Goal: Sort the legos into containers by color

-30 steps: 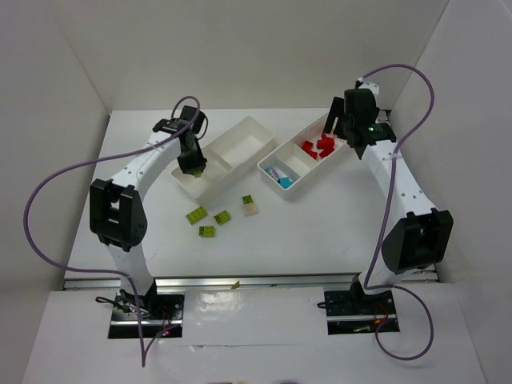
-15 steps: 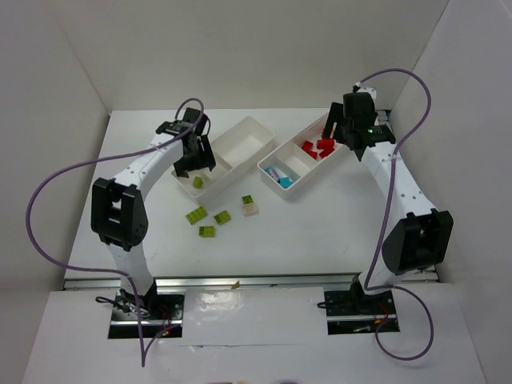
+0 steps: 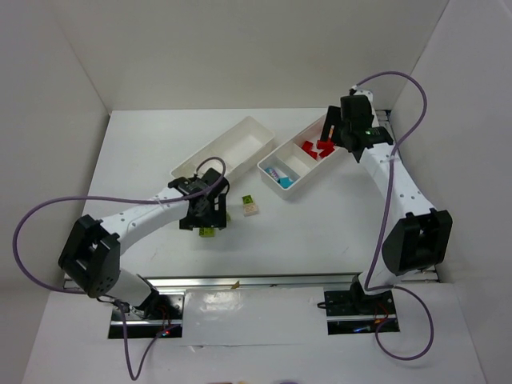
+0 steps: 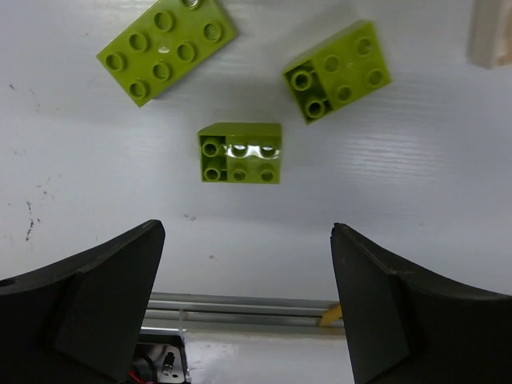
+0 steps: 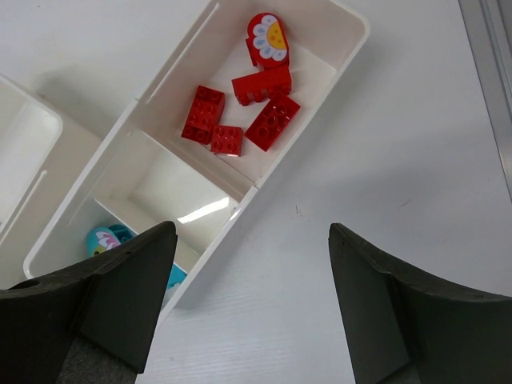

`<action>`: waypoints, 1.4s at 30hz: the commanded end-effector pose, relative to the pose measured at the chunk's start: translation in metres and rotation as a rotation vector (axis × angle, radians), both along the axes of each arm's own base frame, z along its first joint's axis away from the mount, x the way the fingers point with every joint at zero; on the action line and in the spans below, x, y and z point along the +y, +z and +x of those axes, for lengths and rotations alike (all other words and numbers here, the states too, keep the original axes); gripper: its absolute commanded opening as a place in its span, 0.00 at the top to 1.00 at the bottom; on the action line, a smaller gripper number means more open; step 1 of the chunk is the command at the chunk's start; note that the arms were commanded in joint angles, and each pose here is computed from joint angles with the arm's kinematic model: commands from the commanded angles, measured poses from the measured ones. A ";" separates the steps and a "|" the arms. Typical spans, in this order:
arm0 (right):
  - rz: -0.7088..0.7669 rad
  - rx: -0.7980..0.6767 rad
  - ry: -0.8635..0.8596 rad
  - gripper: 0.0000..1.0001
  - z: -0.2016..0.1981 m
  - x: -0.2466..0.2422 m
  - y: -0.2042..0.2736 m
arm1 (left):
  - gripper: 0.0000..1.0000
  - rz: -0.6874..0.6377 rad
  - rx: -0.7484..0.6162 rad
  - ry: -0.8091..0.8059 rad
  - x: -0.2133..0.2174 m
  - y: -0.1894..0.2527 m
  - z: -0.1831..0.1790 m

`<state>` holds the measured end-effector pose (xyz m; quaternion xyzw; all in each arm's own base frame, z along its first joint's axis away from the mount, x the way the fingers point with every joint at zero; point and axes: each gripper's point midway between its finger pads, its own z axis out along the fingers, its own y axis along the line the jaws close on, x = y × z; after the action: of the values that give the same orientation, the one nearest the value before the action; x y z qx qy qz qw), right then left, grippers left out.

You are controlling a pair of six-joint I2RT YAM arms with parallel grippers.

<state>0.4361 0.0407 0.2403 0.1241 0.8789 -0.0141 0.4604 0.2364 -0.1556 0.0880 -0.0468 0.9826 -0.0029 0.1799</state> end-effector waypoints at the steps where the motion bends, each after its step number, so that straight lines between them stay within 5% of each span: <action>1: 0.000 -0.032 0.005 0.16 -0.005 0.002 0.011 | 0.03 0.016 -0.062 0.047 0.003 -0.010 0.012; 20: -0.024 0.001 -0.009 0.16 -0.013 0.000 0.000 | 0.15 -0.009 -0.008 0.048 0.001 -0.064 0.022; 25: -0.015 -0.001 -0.015 0.16 -0.011 0.001 -0.002 | 0.36 0.008 0.007 0.040 0.004 -0.070 0.019; 29: -0.019 0.017 -0.015 0.16 -0.011 0.001 -0.007 | 0.45 -0.017 -0.057 0.024 0.002 -0.043 0.026; 37: -0.015 -0.001 -0.015 0.16 -0.008 0.001 -0.002 | 0.46 -0.093 -0.179 -0.015 -0.007 0.043 0.039; 42: -0.004 -0.022 -0.011 0.16 -0.008 0.005 0.007 | 0.46 -0.043 -0.192 0.119 0.018 0.072 0.082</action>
<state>0.4305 0.0429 0.2276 0.1222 0.8852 -0.0232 0.4484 0.3032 -0.1644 0.1579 -0.0778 0.9530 -0.0635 0.2859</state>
